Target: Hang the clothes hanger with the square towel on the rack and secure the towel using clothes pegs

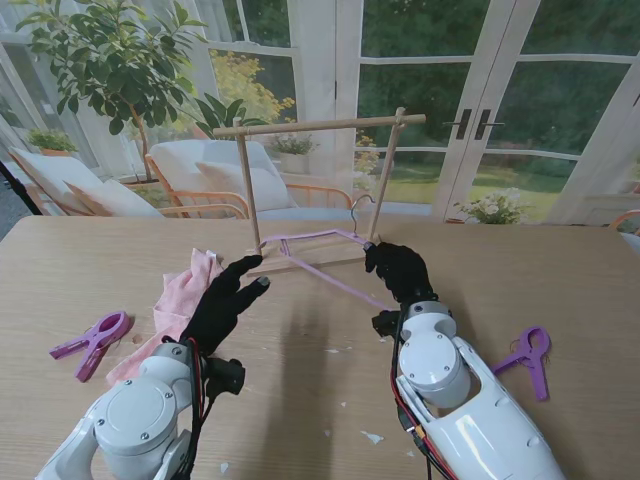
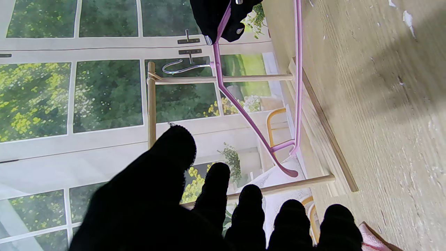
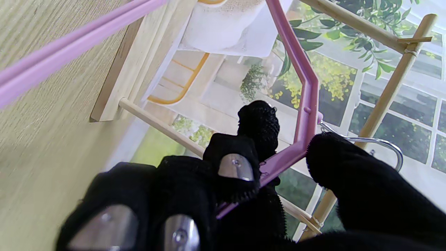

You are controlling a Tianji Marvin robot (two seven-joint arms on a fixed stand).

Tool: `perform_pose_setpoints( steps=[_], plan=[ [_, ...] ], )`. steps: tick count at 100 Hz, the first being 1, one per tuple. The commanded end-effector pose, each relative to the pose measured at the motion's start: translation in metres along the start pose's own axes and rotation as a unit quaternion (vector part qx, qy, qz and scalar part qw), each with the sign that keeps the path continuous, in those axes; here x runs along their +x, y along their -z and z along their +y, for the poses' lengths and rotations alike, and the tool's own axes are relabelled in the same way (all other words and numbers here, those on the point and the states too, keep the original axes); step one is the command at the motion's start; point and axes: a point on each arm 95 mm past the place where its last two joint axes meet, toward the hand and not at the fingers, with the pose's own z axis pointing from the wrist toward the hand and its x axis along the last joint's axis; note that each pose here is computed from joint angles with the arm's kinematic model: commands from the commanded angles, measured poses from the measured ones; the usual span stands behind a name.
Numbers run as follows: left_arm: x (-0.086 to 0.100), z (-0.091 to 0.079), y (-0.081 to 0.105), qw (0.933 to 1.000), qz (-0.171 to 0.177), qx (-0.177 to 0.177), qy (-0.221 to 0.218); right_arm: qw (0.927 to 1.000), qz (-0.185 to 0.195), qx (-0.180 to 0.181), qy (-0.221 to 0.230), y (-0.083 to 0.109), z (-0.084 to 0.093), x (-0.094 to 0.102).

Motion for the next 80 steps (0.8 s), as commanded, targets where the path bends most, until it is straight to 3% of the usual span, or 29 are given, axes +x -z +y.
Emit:
perform_pose_setpoints(
  steps=[1, 28, 50, 63, 80],
  plan=[
    [0.001, 0.003, 0.001, 1.0, -0.001, -0.009, 0.002, 0.9999, 0.002, 0.007, -0.014, 0.002, -0.005, 0.005],
    [0.011, -0.006, 0.002, 0.9999, 0.005, -0.009, -0.009, 0.9992, 0.0, 0.037, -0.015, 0.005, 0.003, 0.013],
    [0.02, -0.032, -0.003, 0.9959, -0.005, -0.007, -0.09, 0.9991, 0.008, 0.042, -0.004, 0.009, 0.01, 0.02],
    [0.019, -0.057, -0.005, 0.9848, -0.022, 0.008, -0.172, 0.9992, 0.011, 0.038, -0.011, 0.01, 0.012, 0.02],
    [-0.001, -0.091, -0.013, 0.9575, -0.07, 0.041, -0.277, 0.9989, 0.009, 0.041, -0.022, 0.011, 0.011, 0.017]
  ],
)
